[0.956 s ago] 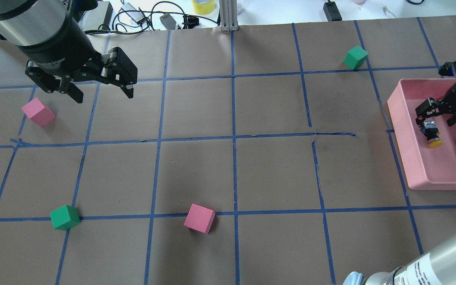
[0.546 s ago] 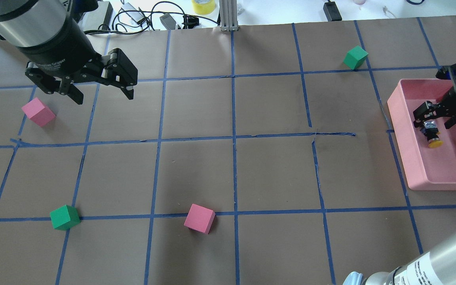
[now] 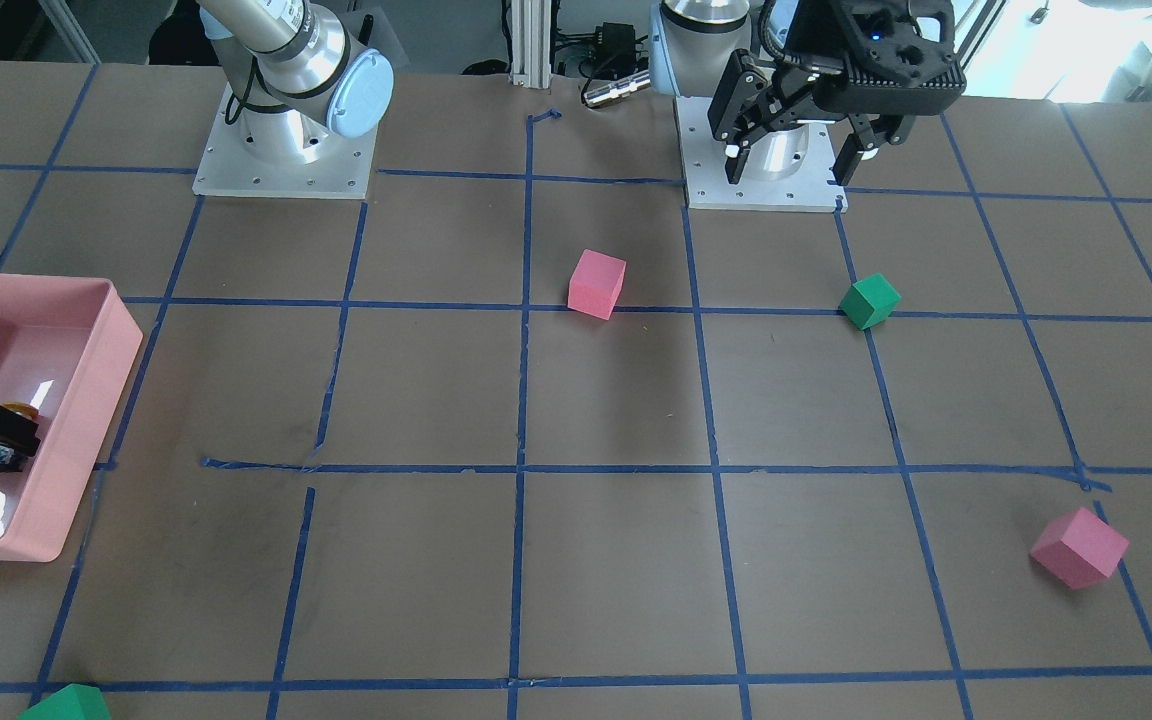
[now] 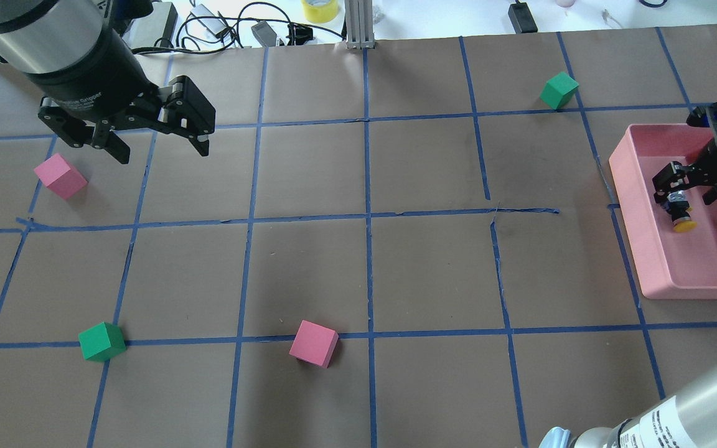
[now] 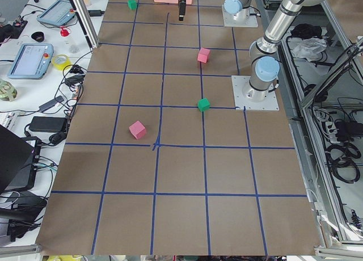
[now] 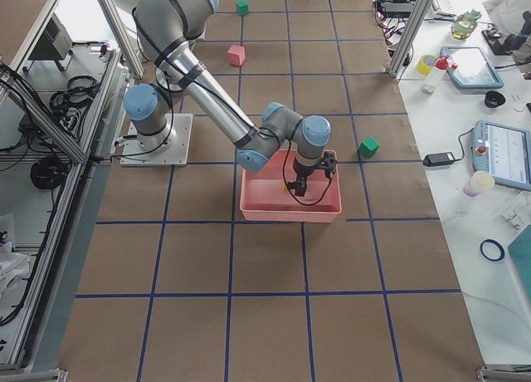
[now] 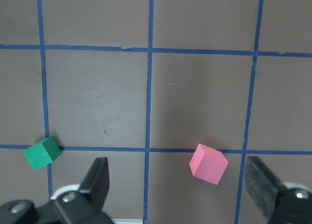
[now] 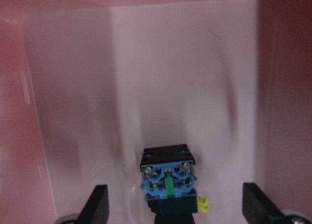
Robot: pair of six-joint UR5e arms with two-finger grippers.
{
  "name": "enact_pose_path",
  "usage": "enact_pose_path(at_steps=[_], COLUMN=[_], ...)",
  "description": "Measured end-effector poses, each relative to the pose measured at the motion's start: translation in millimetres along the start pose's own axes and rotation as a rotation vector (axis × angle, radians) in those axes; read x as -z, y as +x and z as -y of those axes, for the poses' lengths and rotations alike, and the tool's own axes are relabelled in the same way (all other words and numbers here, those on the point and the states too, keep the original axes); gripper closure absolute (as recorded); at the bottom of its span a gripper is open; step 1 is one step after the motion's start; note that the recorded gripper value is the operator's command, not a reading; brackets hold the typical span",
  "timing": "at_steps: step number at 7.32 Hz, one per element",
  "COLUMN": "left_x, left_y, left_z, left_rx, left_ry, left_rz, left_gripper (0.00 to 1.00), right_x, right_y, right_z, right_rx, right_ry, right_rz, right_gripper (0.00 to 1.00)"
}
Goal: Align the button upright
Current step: 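Close the right gripper on the black switch body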
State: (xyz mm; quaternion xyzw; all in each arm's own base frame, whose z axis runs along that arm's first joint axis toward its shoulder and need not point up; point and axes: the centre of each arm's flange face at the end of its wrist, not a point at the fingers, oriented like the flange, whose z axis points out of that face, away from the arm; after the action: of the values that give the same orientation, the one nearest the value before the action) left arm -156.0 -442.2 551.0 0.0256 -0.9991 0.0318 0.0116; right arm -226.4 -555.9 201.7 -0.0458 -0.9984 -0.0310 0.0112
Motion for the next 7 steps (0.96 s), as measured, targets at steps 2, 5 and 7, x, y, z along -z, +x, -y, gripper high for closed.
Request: enact_pose_path(at_steps=[2,5,7], left_x=[0.3,-0.8,-0.8], left_y=[0.3,0.5,0.9], left_z=[0.0,0.3,0.1], left_rx=[-0.001,-0.001,-0.002], left_ry=[0.001,-0.001,-0.001], left_rz=[-0.001,0.0,-0.001], left_gripper=[0.0,0.0,0.0], right_x=[1.0,1.8,0.6], right_y=[0.5,1.0,0.8], right_z=[0.9,2.3,2.2], right_rx=[-0.002,-0.003,-0.002], right_ry=[0.008,0.022,0.021], right_rz=[-0.005,-0.008,-0.007], right_gripper=[0.04,0.02,0.07])
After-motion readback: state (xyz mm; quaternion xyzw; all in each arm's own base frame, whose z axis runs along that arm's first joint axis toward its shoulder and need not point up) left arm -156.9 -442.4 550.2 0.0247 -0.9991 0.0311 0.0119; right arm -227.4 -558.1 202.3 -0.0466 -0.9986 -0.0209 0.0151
